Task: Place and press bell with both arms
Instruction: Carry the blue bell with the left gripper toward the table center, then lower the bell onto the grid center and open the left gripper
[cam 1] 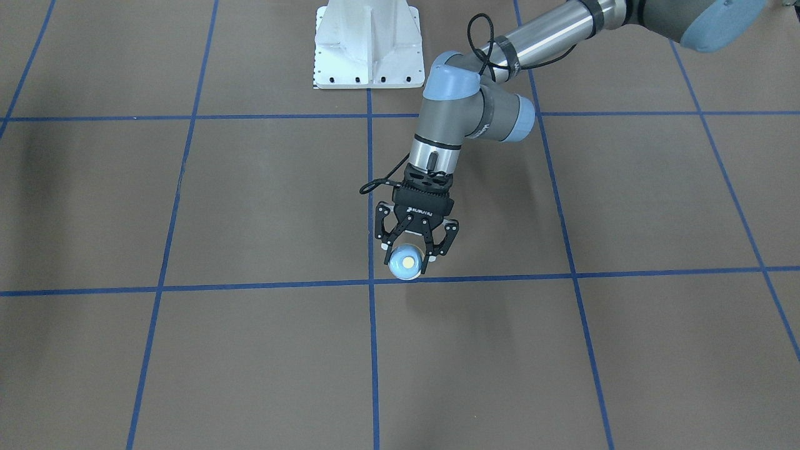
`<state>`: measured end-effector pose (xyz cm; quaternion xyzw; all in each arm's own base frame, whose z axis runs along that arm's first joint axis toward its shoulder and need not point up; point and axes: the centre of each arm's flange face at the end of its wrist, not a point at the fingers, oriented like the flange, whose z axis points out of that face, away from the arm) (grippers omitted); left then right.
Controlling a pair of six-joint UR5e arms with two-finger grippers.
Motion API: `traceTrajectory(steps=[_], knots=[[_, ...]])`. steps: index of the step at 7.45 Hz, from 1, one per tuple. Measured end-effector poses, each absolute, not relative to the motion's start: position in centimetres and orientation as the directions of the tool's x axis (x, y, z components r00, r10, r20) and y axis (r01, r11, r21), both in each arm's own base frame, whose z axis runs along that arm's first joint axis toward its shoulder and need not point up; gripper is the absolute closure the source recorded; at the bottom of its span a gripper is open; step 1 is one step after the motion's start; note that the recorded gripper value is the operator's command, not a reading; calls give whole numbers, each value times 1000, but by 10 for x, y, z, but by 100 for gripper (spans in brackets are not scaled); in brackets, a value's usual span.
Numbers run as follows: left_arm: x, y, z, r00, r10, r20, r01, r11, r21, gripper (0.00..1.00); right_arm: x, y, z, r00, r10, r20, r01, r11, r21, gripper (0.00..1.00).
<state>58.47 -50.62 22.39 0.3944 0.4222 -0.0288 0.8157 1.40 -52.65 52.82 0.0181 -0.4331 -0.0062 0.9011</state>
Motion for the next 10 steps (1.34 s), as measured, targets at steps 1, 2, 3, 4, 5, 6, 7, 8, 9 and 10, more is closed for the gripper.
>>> traceTrajectory(steps=[1, 2, 3, 4, 5, 6, 7, 8, 9, 10], knots=[[602, -506, 223, 638, 293, -712, 385, 680, 624, 100, 14, -526, 529, 624, -25, 781, -4, 999, 36, 0], [615, -503, 221, 625, 304, -719, 392, 674, 626, 100, 14, -525, 530, 623, -23, 782, -4, 999, 33, 0], [624, -499, 219, 609, 317, -727, 400, 669, 627, 100, 14, -525, 531, 623, -22, 782, -4, 999, 32, 0], [631, -496, 221, 590, 329, -737, 413, 661, 626, 100, 14, -525, 531, 623, -22, 782, -4, 999, 31, 0], [637, -494, 227, 576, 337, -745, 428, 652, 626, 100, 14, -524, 532, 623, -22, 782, -4, 1000, 31, 0], [642, -492, 233, 565, 342, -751, 442, 643, 626, 100, 14, -525, 532, 623, -22, 782, -4, 1000, 31, 0], [645, -490, 237, 558, 346, -754, 449, 638, 625, 100, 14, -525, 532, 624, -22, 781, -3, 1000, 31, 0], [647, -489, 239, 556, 348, -755, 452, 637, 625, 100, 14, -525, 533, 624, -20, 781, -3, 1000, 29, 0], [648, -489, 240, 555, 348, -756, 452, 636, 625, 100, 14, -525, 535, 625, -18, 781, -3, 1000, 26, 0], [649, -489, 241, 556, 348, -755, 451, 637, 625, 86, 14, -525, 536, 625, -17, 781, -3, 1000, 24, 0]])
